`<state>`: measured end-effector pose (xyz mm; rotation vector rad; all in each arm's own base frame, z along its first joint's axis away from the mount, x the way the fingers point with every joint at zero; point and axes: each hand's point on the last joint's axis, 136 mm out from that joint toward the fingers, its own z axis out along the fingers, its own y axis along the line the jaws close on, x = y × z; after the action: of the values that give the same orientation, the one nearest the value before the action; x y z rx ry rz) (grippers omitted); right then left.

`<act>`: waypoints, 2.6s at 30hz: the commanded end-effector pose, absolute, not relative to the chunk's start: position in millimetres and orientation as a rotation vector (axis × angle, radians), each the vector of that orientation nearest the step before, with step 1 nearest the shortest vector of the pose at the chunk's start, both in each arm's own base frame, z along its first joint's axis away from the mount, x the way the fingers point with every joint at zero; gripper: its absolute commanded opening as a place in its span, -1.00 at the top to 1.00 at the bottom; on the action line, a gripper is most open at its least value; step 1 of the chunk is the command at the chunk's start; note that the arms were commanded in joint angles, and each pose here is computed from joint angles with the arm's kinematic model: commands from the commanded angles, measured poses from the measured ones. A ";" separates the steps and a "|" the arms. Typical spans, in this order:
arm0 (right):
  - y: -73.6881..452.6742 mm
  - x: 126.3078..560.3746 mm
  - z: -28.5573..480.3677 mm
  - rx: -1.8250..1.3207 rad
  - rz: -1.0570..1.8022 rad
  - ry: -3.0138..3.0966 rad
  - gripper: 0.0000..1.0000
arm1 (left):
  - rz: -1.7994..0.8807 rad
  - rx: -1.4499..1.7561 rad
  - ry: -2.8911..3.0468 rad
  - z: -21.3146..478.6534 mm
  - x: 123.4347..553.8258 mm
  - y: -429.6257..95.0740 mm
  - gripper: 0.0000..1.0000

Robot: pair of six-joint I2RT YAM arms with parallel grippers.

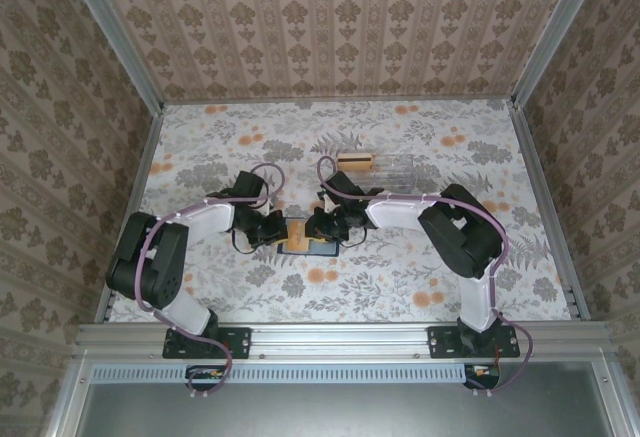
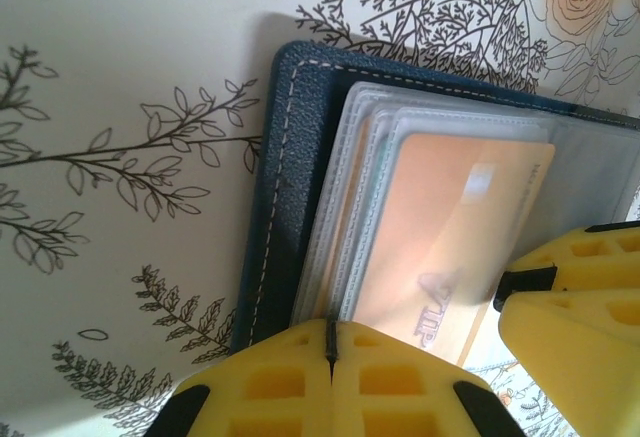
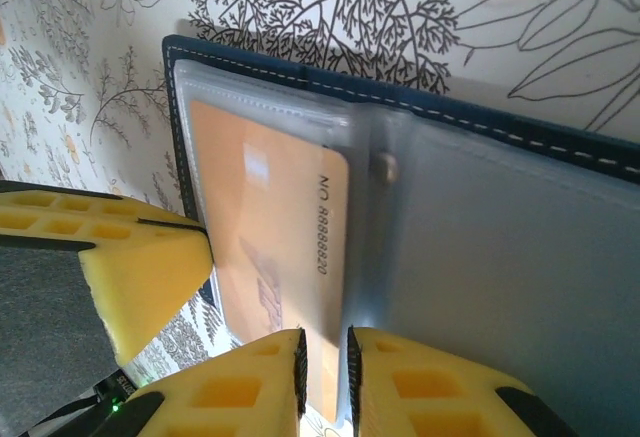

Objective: Take the credit cards out of the card holder

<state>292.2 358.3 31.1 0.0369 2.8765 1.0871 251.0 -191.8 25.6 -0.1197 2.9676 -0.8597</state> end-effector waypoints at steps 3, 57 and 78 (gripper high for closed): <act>360.1 291.3 22.0 0.023 1.052 2.901 0.57 | -0.785 -0.113 3.022 9.5 242.8 -184.1 1.00; 337.2 290.9 13.0 0.074 1.019 2.911 0.97 | -0.737 -0.125 3.064 4.5 239.9 -178.3 1.00; 281.7 278.7 21.0 0.113 0.948 2.906 1.00 | -0.730 -0.109 3.076 4.1 238.9 -177.4 1.00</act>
<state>288.1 302.2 28.5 0.0988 2.8587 1.0483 253.3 -193.5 24.4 -0.0950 2.9760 -0.8595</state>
